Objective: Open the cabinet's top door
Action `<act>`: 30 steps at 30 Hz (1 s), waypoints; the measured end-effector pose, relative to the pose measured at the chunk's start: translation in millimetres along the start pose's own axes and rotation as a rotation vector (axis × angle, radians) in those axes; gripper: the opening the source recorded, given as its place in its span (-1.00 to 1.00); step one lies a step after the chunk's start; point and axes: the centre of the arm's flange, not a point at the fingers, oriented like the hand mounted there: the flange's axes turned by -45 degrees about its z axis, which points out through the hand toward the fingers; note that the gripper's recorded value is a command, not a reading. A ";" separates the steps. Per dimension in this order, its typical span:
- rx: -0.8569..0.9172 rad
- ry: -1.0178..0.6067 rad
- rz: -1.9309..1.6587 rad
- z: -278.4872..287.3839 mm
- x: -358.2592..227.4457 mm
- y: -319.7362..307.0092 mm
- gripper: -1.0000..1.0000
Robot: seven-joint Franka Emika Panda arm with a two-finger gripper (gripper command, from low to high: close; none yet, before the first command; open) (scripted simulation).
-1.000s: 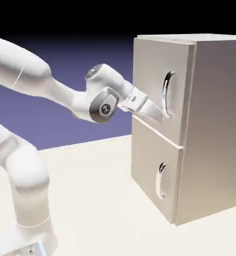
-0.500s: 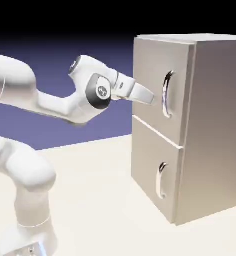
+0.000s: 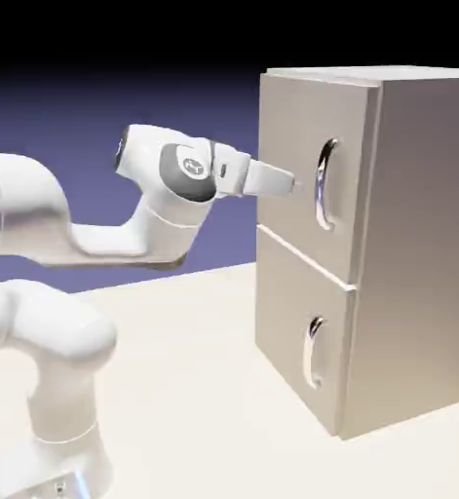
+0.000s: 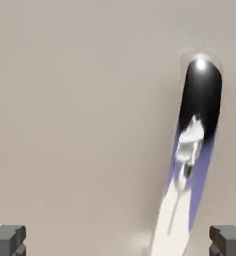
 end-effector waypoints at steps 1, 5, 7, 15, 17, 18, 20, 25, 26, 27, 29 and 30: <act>-0.001 0.016 0.006 -0.2 -1.3 2.3 1.00; -0.004 0.083 0.031 1.0 -7.7 11.6 1.00; -0.004 0.117 0.046 2.6 -11.4 16.0 1.00; 0.006 0.255 0.119 16.3 -29.5 31.0 1.00; 0.006 0.256 0.120 16.5 -29.7 31.1 1.00; 0.006 0.255 0.122 26.7 -27.1 31.9 1.00; 0.006 0.254 0.123 47.2 -21.9 32.4 1.00; -0.021 0.255 0.123 56.5 -18.6 27.3 -1.00; -0.049 0.253 0.125 48.1 -20.4 22.8 -1.00; -0.077 0.251 0.130 39.7 -21.9 18.0 -1.00; -0.131 0.248 0.137 24.3 -24.8 8.2 -1.00; -0.157 0.246 0.140 17.2 -26.0 3.2 -1.00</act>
